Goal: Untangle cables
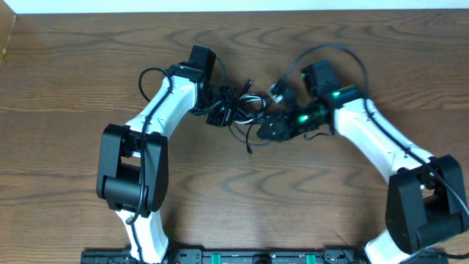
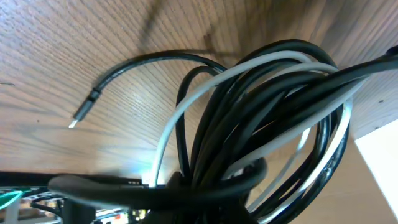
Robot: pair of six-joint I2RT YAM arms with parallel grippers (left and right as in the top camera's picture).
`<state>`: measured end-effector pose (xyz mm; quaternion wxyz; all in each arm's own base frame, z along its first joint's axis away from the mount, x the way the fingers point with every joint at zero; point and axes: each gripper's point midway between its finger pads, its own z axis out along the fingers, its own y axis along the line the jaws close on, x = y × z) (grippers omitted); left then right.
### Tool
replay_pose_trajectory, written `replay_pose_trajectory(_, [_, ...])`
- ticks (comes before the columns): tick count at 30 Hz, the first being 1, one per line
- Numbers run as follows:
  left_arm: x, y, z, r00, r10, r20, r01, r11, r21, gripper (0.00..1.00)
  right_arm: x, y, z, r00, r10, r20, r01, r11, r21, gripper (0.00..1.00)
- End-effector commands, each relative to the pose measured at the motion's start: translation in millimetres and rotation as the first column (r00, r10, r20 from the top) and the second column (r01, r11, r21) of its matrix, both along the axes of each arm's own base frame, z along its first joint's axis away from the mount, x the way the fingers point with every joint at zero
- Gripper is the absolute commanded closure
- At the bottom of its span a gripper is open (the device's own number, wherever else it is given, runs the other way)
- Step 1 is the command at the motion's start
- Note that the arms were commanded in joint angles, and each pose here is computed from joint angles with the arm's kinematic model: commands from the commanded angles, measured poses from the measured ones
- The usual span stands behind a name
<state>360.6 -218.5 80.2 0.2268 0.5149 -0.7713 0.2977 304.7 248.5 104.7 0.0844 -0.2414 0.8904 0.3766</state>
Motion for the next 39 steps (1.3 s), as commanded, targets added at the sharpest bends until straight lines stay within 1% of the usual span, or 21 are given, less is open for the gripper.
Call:
replay_pose_trajectory(1, [0,-3,12,0.999,0.034,-0.017,-0.035,0.999,-0.028,0.93,3,-2,-12,0.990,0.056,0.131,-0.033,0.985,-0.172,0.57])
replay_pose_trajectory(5, [0,-3,12,0.999,0.034,-0.017,-0.034,0.999,-0.028,0.93,3,-5,-24,0.978,0.082,0.190,-0.019,0.950,-0.311,0.63])
replay_pose_trajectory(8, [0,-3,12,0.999,0.034,-0.017,-0.034,0.999,-0.028,0.93,6,-9,-30,0.966,0.099,0.238,0.004,0.917,-0.398,0.64])
replay_pose_trajectory(9, [0,-3,12,0.999,0.034,-0.017,-0.034,0.999,-0.028,0.93,7,-11,-31,0.963,0.102,0.249,0.012,0.907,-0.421,0.67])
replay_pose_trajectory(12, [1,-2,12,0.999,0.036,-0.016,-0.037,0.999,-0.028,0.93,7,-15,-33,0.961,0.105,0.254,0.022,0.892,-0.452,0.81])
replay_pose_trajectory(14, [1,-1,12,0.999,0.038,-0.016,-0.039,0.999,-0.028,0.93,5,-17,-34,0.965,0.103,0.242,0.020,0.888,-0.459,0.86])
replay_pose_trajectory(15, [2,0,12,0.999,0.040,-0.016,-0.040,0.999,-0.028,0.93,3,-18,-34,0.967,0.102,0.234,0.018,0.886,-0.462,0.87])
replay_pose_trajectory(18, [3,2,12,0.999,0.041,-0.010,-0.041,0.999,-0.026,0.92,0,-21,-36,0.971,0.100,0.219,0.016,0.881,-0.473,0.87])
replay_pose_trajectory(24, [5,4,11,0.999,0.042,0.002,-0.042,0.999,-0.024,0.93,-4,-23,-37,0.982,0.044,0.184,0.049,0.878,-0.476,0.91])
replay_pose_trajectory(26, [6,3,12,0.999,0.040,0.007,-0.040,0.999,-0.025,0.93,-4,-23,-37,0.982,0.044,0.185,0.050,0.879,-0.475,0.97])
replay_pose_trajectory(28, [6,3,12,0.999,0.040,0.008,-0.040,0.999,-0.025,0.92,-4,-23,-37,0.983,0.032,0.183,0.060,0.879,-0.473,0.99])
replay_pose_trajectory(30, [6,3,12,0.999,0.031,0.016,-0.031,0.999,-0.025,0.93,0,-21,-36,0.981,0.010,0.192,0.081,0.883,-0.462,0.99])
replay_pose_trajectory(34, [6,3,12,0.999,-0.008,0.054,0.009,1.000,-0.026,0.94,16,-13,-30,0.968,-0.005,0.253,0.114,0.901,-0.419,0.99])
replay_pose_trajectory(35, [6,3,12,0.998,-0.017,0.064,0.019,0.999,-0.027,0.92,20,-9,-27,0.963,-0.008,0.270,0.120,0.909,-0.398,0.99])
replay_pose_trajectory(39, [6,3,12,0.996,-0.038,0.083,0.040,0.999,-0.027,0.93,34,1,-19,0.945,-0.029,0.325,0.147,0.928,-0.342,0.99])
